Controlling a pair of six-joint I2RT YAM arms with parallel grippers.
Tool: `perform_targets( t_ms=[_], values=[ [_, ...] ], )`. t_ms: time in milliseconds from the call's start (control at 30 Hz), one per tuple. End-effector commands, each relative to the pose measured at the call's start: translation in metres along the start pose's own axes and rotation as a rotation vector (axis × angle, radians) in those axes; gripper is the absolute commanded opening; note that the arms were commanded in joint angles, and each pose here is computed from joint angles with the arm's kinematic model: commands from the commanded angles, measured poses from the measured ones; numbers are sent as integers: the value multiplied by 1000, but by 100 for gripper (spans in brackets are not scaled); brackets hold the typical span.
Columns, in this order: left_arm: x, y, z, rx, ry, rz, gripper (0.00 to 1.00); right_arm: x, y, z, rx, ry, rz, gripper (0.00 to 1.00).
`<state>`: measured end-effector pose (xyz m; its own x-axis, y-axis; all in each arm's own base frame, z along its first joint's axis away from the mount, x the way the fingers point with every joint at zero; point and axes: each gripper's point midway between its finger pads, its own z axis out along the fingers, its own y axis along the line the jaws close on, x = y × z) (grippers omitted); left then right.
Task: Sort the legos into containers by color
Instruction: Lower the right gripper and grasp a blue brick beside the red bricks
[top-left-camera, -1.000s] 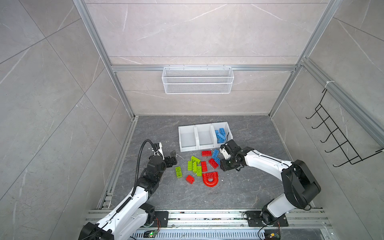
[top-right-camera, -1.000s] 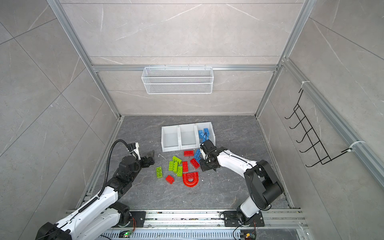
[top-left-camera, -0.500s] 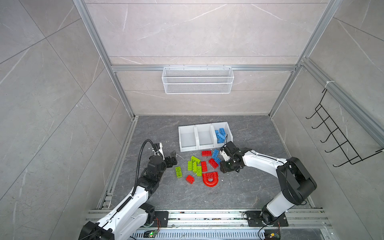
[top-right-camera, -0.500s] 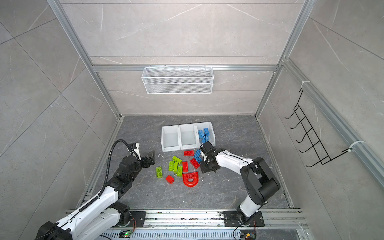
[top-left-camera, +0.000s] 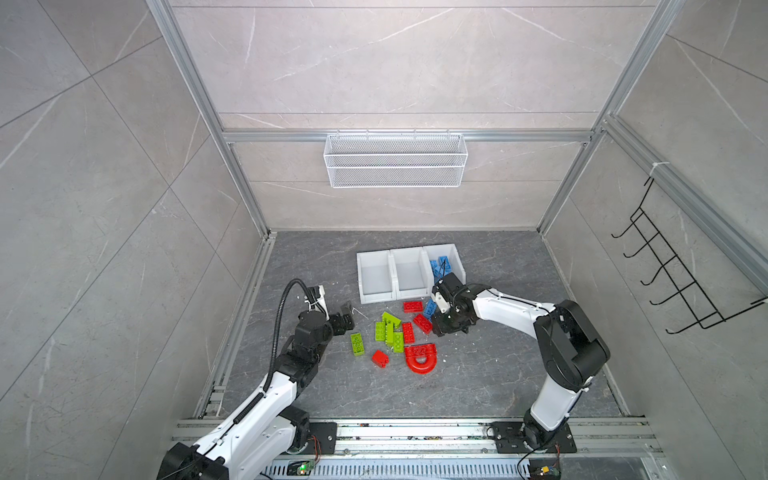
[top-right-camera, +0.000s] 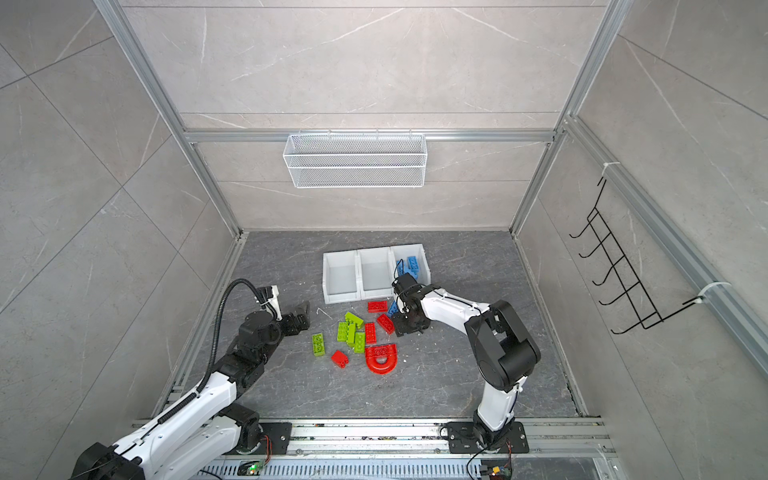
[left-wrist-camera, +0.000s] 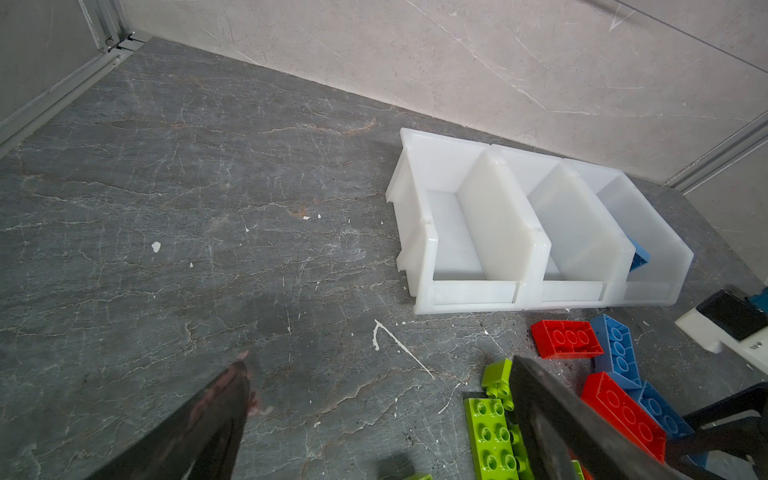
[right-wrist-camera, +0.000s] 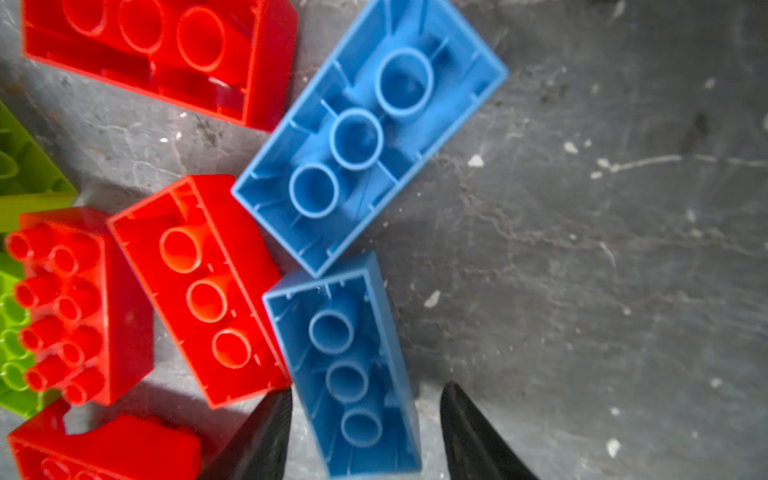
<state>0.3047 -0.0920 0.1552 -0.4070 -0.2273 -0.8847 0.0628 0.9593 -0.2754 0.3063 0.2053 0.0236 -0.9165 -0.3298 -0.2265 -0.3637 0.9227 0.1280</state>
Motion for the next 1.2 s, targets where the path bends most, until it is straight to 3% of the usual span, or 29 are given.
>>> perform_targets(
  t_ms=[0, 767, 1167],
  values=[
    [-21, -3, -3, -4, -65, -1, 99, -1, 1, 1, 5, 28, -33, 59],
    [-19, -2, 0, -7, -58, -3, 99, 4, -2, 3, -13, 26, -23, 46],
    [-20, -4, -1, 7, -62, -7, 99, 10, 3, -35, -55, -61, 3, 34]
  ],
)
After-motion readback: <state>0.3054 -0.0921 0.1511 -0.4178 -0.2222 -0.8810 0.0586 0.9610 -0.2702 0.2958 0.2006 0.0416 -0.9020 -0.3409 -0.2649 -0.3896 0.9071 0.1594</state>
